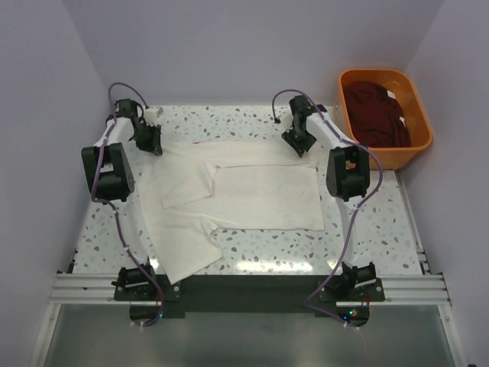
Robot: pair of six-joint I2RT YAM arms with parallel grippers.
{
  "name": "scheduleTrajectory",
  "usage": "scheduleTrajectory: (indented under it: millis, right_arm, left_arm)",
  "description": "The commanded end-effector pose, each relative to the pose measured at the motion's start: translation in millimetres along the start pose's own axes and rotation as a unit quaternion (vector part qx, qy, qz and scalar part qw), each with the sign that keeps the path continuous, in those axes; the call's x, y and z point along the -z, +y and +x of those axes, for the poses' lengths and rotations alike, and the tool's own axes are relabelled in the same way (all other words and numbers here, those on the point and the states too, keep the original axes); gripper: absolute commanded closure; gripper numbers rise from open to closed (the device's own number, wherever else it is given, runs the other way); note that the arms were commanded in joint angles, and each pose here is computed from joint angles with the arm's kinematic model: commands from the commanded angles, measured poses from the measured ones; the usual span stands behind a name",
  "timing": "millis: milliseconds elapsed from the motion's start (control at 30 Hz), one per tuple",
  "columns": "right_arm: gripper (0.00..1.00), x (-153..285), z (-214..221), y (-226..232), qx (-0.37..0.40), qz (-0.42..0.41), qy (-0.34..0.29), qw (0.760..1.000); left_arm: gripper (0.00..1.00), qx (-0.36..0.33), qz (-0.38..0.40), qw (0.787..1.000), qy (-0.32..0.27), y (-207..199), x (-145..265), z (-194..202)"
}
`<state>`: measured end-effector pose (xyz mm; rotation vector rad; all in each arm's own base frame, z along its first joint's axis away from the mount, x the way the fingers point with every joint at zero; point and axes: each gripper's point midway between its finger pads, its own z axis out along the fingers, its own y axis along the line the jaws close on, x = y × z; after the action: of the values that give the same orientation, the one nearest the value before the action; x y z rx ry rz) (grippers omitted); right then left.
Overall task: Fold and stack the t-shirts
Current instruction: Fold the tshirt
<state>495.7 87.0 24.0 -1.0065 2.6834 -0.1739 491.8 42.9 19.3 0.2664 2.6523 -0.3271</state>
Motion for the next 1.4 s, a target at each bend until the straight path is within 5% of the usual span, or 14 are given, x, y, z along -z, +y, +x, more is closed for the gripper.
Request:
scheduleTrajectory:
  millis: [0,133,233,300,433,467,567,733,967,1367]
  right_arm:
    - [0.57,-24,-34,-29,0.015,0.073,-0.031,0.997]
    - [0.49,-31,-63,-58,0.006,0.134,-0.067,0.989]
    - [0.39,11,-95,-79,-0.007,0.171,-0.133,0.976]
    - [0.35,42,-107,-83,-0.009,0.174,-0.169,0.97]
    - [0.22,114,-109,-65,-0.006,0.129,-0.223,0.966]
    - [0.1,139,-104,-49,0.007,0.092,-0.236,0.967]
    - [0.02,172,-72,-12,0.038,0.027,-0.222,0.974]
    - [0.01,175,10,51,0.073,-0.07,-0.147,0.984]
    - [0.23,152,98,118,0.144,-0.094,-0.082,0.982]
    - [0.46,81,121,136,0.225,-0.021,-0.04,0.973]
  left_arm:
    - [0.7,0.008,-0.064,0.998,0.02,51,-30,1]
    - [0.6,0.002,-0.053,0.998,-0.024,57,-35,-40]
    - [0.48,-0.031,-0.014,0.996,-0.079,42,-15,-75]
    - [0.42,-0.066,0.009,0.989,-0.13,23,21,-101]
    - [0.16,-0.144,0.053,0.971,-0.184,-23,96,-119]
    - [0.15,-0.173,0.062,0.967,-0.178,-38,121,-107]
    - [0.13,-0.24,0.118,0.953,-0.143,-76,153,-58]
    - [0.15,-0.324,0.181,0.926,-0.064,-118,177,54]
    - [0.25,-0.371,0.193,0.908,0.017,-143,169,189]
    - [0.37,-0.43,0.175,0.881,0.093,-161,143,262]
